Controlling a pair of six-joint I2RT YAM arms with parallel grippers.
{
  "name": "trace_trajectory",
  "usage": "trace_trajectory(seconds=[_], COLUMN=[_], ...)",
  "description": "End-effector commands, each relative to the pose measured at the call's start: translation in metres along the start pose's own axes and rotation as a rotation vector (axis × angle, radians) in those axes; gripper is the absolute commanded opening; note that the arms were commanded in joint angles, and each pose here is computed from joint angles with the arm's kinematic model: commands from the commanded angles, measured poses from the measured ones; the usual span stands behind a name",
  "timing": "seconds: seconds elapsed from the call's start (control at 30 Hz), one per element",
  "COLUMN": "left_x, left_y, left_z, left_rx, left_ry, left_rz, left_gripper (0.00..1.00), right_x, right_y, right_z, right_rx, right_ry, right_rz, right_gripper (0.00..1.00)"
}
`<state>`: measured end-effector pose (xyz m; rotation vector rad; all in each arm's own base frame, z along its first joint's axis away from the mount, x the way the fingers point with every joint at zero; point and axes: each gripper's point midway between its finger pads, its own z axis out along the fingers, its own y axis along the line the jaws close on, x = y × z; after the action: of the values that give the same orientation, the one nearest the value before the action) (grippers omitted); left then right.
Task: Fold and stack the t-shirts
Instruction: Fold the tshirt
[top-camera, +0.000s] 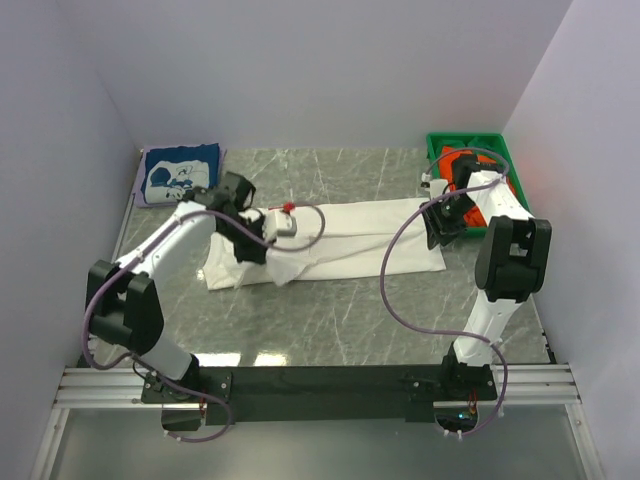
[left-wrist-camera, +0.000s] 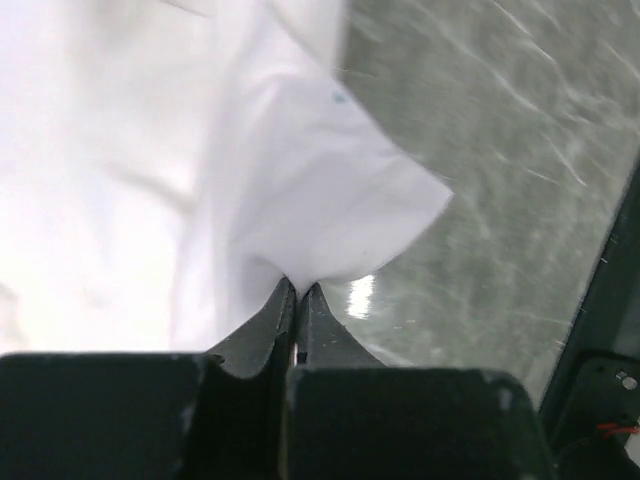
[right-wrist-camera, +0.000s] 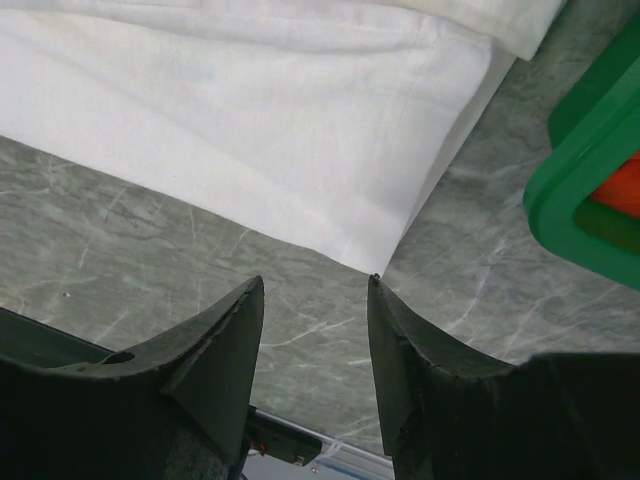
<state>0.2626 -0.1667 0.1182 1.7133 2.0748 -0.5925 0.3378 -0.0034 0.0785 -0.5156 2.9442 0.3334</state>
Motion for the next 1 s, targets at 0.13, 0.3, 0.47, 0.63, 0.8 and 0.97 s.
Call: trace_trajectory(seconds=[0.13,0.3,0.47,0.63,0.8,0.97], left_x=[-0.020,-0.023,-0.025,-0.009,-0.008,-0.025], left_y=[0.077,0.139,0.185,0.210,0.221,0.210], left_z=[-0.027,-0.025,-0.017,-0.005,-0.004,-0.011], left_rx=[-0.060,-0.149,-0.214,-0.258,-0.285,-0.242], left_ry=[-0.077,-0.107,-0.104,-0.074,-0.089,-0.120], left_rz=[-0.156,-0.203,-0.222,-0.257,-0.300,-0.322], left_gripper=[0.01,0.01,0.01,0.01,0.01,0.01], right_x=[-0.017,-0.023,-0.024,-0.028,-0.035,-0.037], right_y=[-0.001,-0.001,-0.002,-0.003,-0.006,-0.005], right_z=[-0.006,-0.006,-0.003,0.003,0.011,0.012], right_rx=[-0.021,-0.028,-0.027,-0.026,-0.018,-0.022], right_ry=[-0.016,-0.030,-0.036,-0.037,-0.041,-0.040], right_rz=[0.008,0.006,0.013,0.022,0.036,0.037], right_gripper=[0.52,0.53,0.52,0.49,0.44,0.43])
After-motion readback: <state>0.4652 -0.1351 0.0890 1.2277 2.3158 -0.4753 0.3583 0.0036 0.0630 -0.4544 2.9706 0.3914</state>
